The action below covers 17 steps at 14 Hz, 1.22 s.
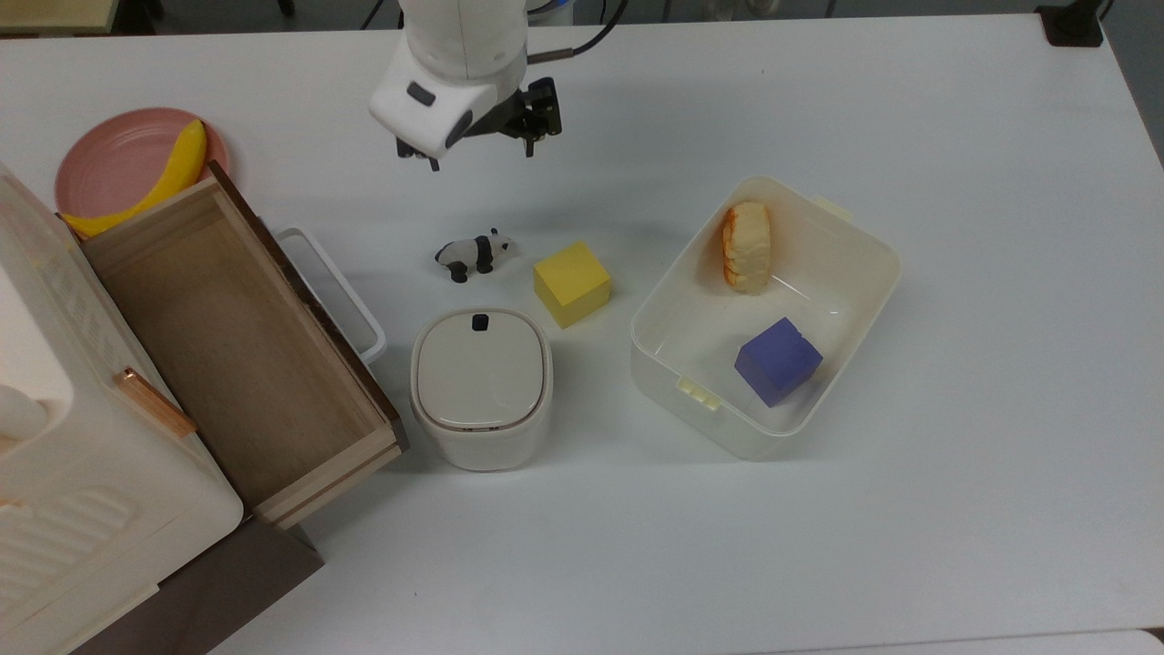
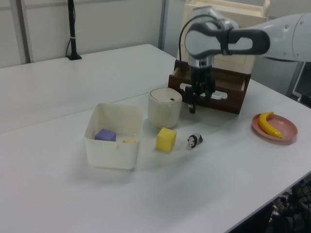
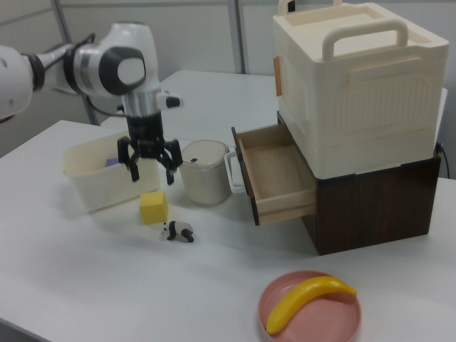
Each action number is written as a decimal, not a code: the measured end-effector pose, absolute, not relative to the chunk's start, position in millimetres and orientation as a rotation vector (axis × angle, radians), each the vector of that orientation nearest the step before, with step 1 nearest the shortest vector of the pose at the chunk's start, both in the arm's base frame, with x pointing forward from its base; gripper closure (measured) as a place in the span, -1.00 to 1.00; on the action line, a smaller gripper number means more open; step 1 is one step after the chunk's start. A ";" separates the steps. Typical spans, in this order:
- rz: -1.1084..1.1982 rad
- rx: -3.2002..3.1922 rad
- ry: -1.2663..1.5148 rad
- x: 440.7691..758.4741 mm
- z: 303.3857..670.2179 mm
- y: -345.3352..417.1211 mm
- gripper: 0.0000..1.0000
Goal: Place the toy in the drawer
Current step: 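Lower the open gripper toward the black-and-white panda toy, then close the gripper on the panda toy and lift it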
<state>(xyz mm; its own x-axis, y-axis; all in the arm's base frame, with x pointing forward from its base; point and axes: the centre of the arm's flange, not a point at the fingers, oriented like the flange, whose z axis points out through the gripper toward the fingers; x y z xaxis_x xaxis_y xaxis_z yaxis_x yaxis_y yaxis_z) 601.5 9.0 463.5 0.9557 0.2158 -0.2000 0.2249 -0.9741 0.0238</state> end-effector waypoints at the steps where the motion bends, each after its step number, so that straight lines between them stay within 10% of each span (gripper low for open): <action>1: -0.308 3.043 0.392 600.1 450.8 6.2 -0.95; 6: -0.219 2.905 0.748 593.4 369.7 1.6 -0.86; 17: -0.236 2.819 0.945 598.0 334.5 0.2 -0.97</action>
<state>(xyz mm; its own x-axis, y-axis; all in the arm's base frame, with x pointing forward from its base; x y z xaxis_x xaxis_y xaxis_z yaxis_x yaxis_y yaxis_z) 598.0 0.2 334.5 0.7881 0.5826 -0.1988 0.6077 -0.7878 0.1004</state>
